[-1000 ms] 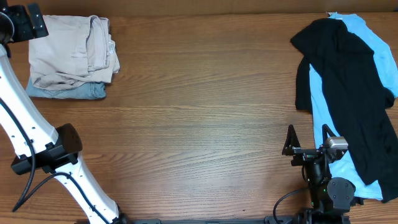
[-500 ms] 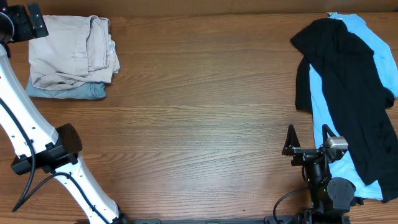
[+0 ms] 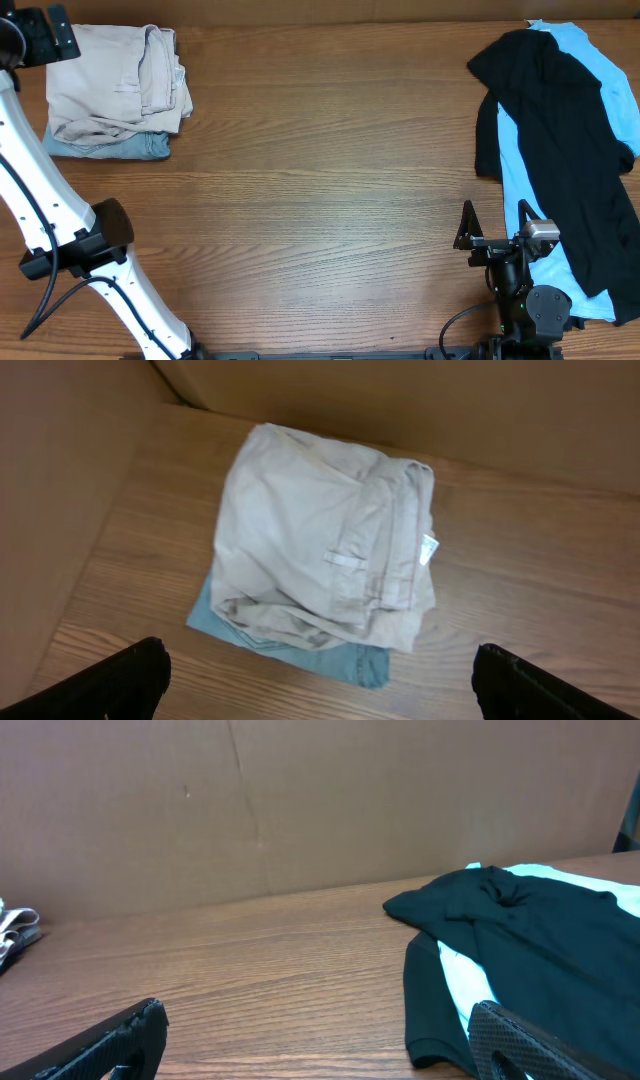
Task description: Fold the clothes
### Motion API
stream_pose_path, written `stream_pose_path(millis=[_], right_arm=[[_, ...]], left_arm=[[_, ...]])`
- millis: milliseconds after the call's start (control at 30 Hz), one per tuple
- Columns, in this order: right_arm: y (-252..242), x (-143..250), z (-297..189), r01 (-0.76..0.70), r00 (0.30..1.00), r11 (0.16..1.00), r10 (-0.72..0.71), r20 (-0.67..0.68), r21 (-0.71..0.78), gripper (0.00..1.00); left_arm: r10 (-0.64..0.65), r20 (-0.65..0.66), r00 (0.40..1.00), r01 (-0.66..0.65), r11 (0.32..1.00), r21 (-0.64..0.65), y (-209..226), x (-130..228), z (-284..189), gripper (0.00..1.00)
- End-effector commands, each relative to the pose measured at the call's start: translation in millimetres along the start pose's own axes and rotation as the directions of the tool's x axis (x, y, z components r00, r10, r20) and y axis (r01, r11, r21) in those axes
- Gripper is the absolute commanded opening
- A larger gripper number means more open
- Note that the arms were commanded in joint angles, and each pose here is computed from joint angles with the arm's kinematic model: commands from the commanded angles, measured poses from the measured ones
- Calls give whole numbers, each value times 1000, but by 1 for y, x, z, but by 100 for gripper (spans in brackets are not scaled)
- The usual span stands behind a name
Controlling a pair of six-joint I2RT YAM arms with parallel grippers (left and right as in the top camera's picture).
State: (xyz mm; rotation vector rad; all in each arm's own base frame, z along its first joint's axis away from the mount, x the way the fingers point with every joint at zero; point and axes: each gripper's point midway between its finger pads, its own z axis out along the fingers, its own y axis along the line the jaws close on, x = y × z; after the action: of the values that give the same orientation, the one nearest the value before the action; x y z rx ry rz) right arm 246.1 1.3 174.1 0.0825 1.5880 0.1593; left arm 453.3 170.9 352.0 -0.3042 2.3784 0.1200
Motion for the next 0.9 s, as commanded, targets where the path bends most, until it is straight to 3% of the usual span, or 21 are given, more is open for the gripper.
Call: stream_pose_path(millis=[0, 200, 433, 633, 867], right_arm=[[0, 1, 0, 1, 1000, 1000, -1, 8, -4, 100], [0, 1, 0, 1, 1000, 1000, -1, 8, -4, 100], [0, 1, 0, 1, 1000, 1000, -1, 8, -4, 100], [0, 1, 0, 1, 1000, 1000, -1, 8, -4, 100], [0, 1, 0, 1, 1000, 1000, -1, 8, -4, 100]], left_arm=[[14, -10, 1000, -14, 999, 38, -24, 4, -16, 100], [73, -141, 987, -58, 993, 103, -63, 52, -52, 100], [174, -232, 957, -132, 973, 189, -100, 142, -114, 100], [184, -342, 922, -122, 973, 195, -91, 244, -136, 100], [87, -273, 958, -55, 991, 122, -75, 320, -128, 100]])
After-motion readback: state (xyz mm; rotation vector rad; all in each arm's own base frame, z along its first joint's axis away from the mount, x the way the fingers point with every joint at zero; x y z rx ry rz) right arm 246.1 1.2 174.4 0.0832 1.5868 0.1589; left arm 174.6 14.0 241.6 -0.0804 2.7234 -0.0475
